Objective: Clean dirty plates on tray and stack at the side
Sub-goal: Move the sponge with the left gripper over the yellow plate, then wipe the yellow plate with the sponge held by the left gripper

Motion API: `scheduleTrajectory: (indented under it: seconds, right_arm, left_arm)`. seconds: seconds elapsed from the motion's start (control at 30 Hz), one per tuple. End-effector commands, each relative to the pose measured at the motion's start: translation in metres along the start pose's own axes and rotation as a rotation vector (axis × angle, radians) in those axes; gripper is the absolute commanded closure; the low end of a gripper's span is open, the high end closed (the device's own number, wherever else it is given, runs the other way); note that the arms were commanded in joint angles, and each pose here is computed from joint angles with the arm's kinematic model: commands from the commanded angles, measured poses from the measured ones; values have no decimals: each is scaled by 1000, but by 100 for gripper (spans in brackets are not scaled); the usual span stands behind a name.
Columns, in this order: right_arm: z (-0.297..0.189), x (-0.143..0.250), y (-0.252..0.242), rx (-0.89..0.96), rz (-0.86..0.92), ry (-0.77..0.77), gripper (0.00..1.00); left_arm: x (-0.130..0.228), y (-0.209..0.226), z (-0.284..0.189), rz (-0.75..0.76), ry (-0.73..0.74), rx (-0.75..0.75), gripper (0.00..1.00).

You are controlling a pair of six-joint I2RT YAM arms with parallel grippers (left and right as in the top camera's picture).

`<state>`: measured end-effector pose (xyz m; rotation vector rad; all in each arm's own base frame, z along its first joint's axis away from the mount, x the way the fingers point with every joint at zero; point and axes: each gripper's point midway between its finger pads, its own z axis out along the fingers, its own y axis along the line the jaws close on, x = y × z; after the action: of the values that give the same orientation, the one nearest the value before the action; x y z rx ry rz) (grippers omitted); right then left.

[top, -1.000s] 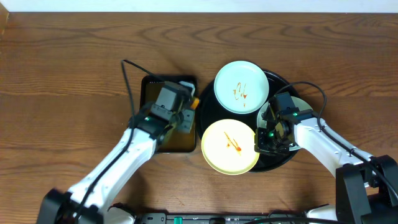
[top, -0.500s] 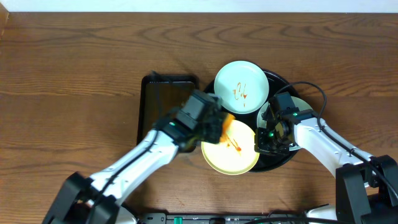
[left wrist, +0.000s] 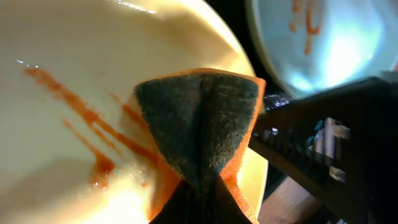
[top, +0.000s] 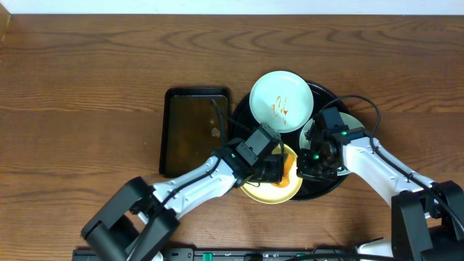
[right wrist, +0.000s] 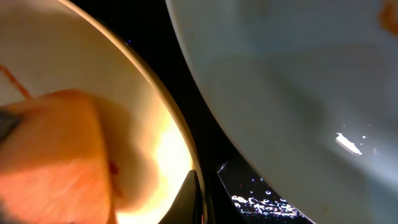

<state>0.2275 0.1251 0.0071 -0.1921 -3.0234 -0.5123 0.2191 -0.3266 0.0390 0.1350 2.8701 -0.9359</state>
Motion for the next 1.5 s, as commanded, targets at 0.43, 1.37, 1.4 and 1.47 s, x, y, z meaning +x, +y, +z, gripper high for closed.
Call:
scheduleTrajectory:
  seconds: [0.43,1.37,1.4,1.47]
  right_arm:
    - [1,-1,0,16,-10,-4,99]
    - [1,5,-4,31,-4,22,99]
    - [1,6,-4,31,-4,22,99]
    - [1,6,-4,32,-4,23,99]
  left_arm:
    - [5,-15,7,-103,62,74,92]
    - [-43,54,9,-117,-109,-133,92]
    - [-45,60,7,-123,-115,-152,93]
    - [-48,72,3,-132,-120,-183,93]
